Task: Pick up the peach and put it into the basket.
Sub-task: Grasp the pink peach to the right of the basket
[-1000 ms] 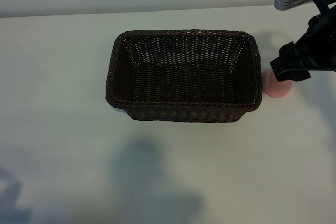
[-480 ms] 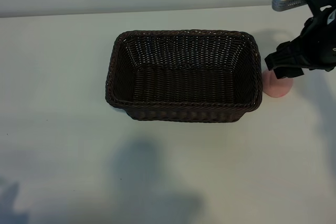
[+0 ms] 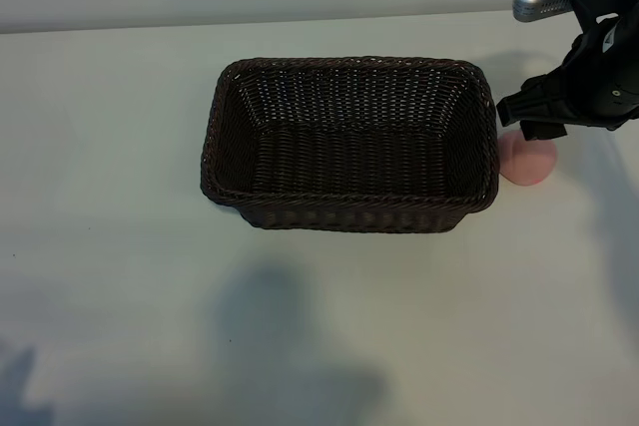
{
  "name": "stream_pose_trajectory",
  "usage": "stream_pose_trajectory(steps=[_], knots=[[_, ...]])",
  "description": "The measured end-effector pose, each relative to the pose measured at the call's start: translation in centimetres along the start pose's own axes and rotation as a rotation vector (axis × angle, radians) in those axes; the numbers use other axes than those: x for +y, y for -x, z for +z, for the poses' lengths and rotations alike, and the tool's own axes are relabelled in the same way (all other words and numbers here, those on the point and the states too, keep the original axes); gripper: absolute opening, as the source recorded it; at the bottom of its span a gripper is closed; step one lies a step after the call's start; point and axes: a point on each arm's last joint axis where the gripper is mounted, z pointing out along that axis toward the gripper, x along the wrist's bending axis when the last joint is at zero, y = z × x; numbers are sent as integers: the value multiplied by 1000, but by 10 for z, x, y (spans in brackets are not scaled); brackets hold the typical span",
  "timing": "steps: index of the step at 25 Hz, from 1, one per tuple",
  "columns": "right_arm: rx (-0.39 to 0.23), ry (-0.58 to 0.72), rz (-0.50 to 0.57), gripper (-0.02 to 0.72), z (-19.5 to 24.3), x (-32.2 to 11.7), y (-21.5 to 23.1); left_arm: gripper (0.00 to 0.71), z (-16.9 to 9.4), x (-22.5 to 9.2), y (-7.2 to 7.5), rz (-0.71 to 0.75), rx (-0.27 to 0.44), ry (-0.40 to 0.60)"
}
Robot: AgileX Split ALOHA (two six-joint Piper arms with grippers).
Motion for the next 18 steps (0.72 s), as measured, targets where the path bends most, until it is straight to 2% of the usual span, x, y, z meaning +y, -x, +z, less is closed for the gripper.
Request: stream_pose_trajectory(steps=[10,18], knots=[[-22,-17,56,579,30,4,17,553,-5,-4,-1,-7,2,42],[-26,-70,62,579,52,1,17,553,-6,-5,1,-81,103,45]])
